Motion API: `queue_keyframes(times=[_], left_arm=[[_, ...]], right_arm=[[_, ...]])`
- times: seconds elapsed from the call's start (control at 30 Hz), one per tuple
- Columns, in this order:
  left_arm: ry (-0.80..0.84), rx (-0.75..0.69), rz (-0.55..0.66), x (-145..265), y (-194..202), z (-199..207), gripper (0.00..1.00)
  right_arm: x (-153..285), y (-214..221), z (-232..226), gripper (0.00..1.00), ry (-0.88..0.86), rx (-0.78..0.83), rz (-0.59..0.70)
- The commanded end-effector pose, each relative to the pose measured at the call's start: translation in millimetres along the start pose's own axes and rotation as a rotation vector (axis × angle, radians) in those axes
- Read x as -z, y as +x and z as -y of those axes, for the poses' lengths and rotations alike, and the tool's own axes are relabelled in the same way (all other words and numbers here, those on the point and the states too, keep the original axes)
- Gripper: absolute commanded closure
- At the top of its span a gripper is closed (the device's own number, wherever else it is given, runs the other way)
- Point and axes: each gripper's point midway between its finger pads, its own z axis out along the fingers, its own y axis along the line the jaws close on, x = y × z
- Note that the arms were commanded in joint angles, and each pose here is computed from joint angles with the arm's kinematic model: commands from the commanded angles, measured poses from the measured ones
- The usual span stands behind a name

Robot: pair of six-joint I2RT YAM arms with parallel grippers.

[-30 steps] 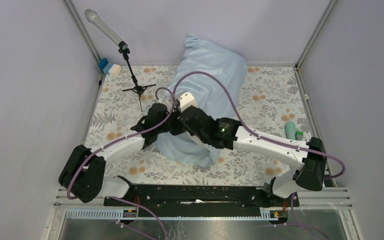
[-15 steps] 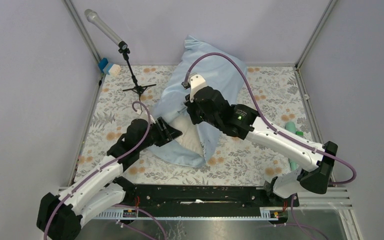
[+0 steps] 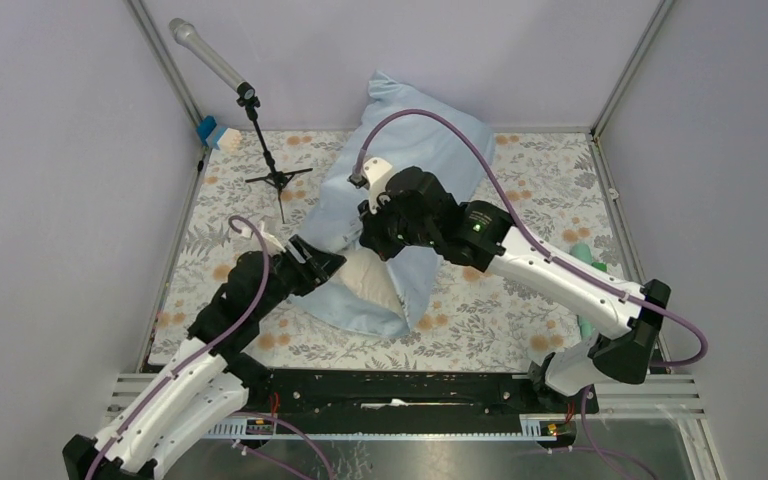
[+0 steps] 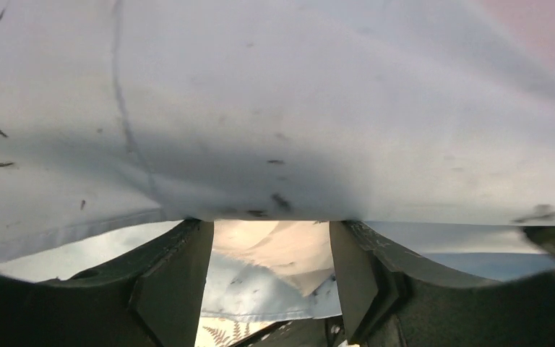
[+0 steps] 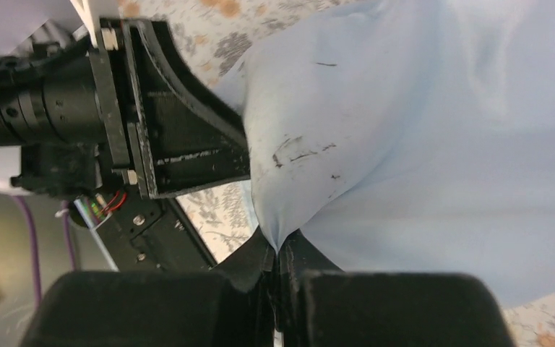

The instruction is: Put the pillow into the pillowcase

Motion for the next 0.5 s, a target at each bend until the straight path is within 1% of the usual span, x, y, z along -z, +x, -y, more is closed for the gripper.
queue_keyframes(times=[0.0, 0.03, 0.1, 0.2, 0.27, 0.4, 0.47], left_arm=[[0.109, 0.074, 0.144, 10.5, -30.5, 27.5, 0.38], [0.129, 0.098, 0.139, 9.7, -29.6, 30.9, 0.38], [0.179, 0.141, 0.09, 8.2, -21.0, 39.3, 0.38], [0.259, 0.251, 0.022, 7.6, -5.2, 45.8, 0.4], [0.298, 0.313, 0.006, 9.8, 1.3, 46.0, 0.4], [0.357, 0.384, -0.012, 12.6, 8.8, 46.2, 0.39], [0.346, 0.399, -0.029, 12.1, 12.2, 45.0, 0.39]], right_arm=[[3.8, -7.3, -36.6, 1.0, -0.206, 0.01, 0.003], [3.7, -6.3, -40.6, 1.0, -0.23, 0.01, 0.0], [3.7, -7.0, -44.2, 1.0, -0.248, 0.003, 0.001], [-0.1, -8.9, -43.1, 1.0, -0.235, -0.019, 0.003], [-4.1, -7.9, -42.4, 1.0, -0.229, -0.029, -0.005], [-10.3, -3.6, -44.9, 1.0, -0.241, -0.043, -0.022], [-12.6, -3.3, -41.2, 1.0, -0.218, -0.05, -0.021]])
